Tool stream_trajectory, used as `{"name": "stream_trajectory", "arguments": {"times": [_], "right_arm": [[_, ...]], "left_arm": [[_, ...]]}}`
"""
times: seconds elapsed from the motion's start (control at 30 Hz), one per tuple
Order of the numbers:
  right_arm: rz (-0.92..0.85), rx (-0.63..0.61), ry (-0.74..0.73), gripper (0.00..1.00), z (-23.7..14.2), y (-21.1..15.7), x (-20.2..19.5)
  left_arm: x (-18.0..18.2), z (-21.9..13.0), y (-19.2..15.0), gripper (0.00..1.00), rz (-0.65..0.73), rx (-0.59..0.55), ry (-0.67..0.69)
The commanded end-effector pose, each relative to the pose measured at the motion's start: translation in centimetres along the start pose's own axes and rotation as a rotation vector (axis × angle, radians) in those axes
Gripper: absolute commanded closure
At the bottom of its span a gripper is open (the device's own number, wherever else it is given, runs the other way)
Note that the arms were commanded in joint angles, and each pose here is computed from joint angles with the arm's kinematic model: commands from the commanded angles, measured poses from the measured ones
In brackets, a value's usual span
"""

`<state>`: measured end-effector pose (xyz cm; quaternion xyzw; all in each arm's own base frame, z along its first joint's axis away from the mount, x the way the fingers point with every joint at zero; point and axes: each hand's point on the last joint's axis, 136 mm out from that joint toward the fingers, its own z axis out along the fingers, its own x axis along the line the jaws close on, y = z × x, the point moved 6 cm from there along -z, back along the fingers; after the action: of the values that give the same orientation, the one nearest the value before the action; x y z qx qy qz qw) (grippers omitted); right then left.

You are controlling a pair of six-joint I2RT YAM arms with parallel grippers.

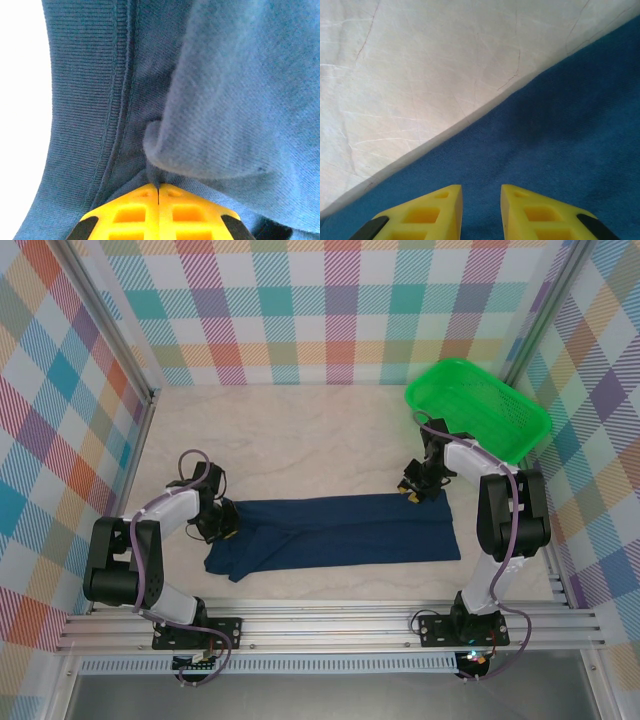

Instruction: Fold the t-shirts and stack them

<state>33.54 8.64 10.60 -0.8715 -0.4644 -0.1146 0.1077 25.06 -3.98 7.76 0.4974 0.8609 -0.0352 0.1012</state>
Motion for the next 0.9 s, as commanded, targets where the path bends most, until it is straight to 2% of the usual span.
{"name": "stream_trajectory", "arguments": {"times": [0.0, 0.17, 0.37, 0.6, 0.87], "right_arm": [[-0.028, 0.012, 0.017, 0.73, -0.2, -0.5, 0.4], [-0.095, 0.012, 0.042, 0.73, -1.0, -1.7, 1.4], [-0.163, 0.035, 0.065, 0.73, -0.9, -4.1, 2.6], [-0.193, 0.060, 0.076, 0.73, 0.0, -4.8, 3.6], [-0.220, 0.101, 0.087, 0.73, 1.0, -5.2, 4.2]], "left_arm": [[-0.1, -1.1, 0.0, 1.00, 0.008, -0.015, 0.026], [-0.2, -3.2, -0.7, 1.00, -0.016, -0.038, 0.000], [0.1, -4.5, -2.9, 1.00, -0.066, 0.000, -0.028], [0.4, -5.8, -4.9, 1.00, -0.125, 0.031, -0.087], [0.8, -5.6, -7.1, 1.00, -0.192, 0.115, -0.135]]}}
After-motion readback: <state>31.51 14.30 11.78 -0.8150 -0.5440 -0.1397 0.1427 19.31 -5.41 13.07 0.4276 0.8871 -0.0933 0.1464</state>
